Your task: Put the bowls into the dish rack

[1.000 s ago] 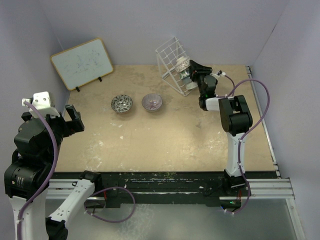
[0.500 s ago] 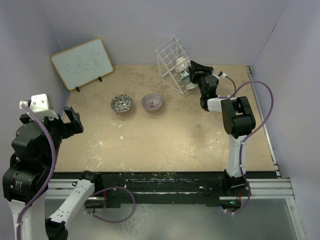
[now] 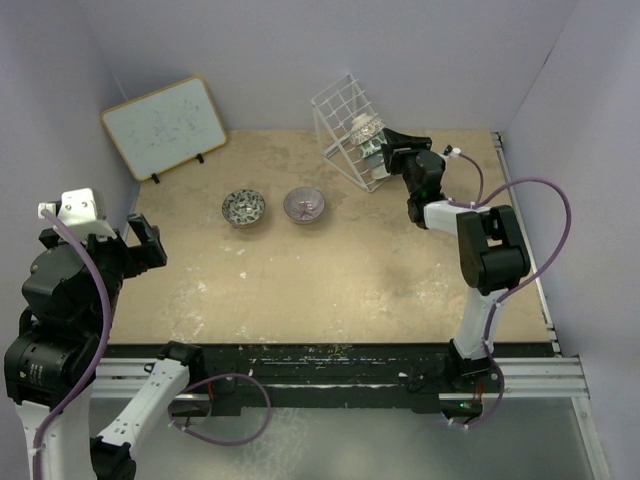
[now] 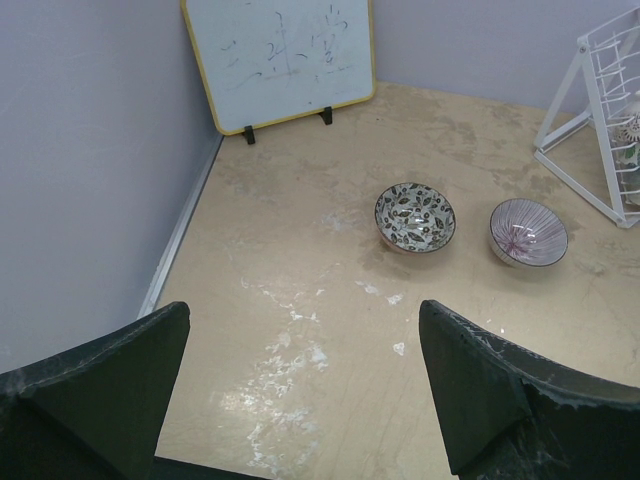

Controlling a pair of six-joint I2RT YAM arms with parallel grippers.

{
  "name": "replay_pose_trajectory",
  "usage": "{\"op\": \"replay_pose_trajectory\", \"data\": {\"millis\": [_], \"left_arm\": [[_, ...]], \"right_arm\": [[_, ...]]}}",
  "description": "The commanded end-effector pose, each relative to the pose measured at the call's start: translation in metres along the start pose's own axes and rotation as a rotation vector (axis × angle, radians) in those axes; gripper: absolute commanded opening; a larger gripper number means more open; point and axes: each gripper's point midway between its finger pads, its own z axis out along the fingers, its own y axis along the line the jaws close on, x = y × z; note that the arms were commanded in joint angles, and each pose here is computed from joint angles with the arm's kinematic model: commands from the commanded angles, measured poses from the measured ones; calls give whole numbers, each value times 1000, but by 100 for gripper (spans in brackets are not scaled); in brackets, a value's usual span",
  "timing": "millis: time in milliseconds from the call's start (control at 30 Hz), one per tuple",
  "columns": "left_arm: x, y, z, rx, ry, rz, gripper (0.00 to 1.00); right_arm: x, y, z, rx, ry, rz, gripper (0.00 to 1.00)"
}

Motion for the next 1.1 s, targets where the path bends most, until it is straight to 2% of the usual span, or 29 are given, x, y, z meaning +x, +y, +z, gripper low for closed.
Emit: {"op": "replay_pose_trajectory", "data": {"millis": [0,133,267,500,700,833,1067], "left_arm": [[-20,-2,-14,31,-71,-50,99],[-24,-1,-19,35,-88,-66,99],[-24,1,-22,30,-95,-70,99],[-28,6,-28,18,-107,-67,99],[-23,4,-24,24,-96,-69,99],[-24,2,-23,27,-97,-69,99],[-23,5,-23,18,-95,-62,99]], "right_arm": [[18,50,-29,-54,55,-247,64],[47,70,-51,-58,127,-453,67],[87,77,-63,-79,267,-665,69],[180,48,-90,-172,705,-1065,71],[235,-11,-121,-136,1039,-1405,75],[253,-29,-127,-112,1053,-1553,75],[256,-70,-114,-9,1077,-1666,71]]}}
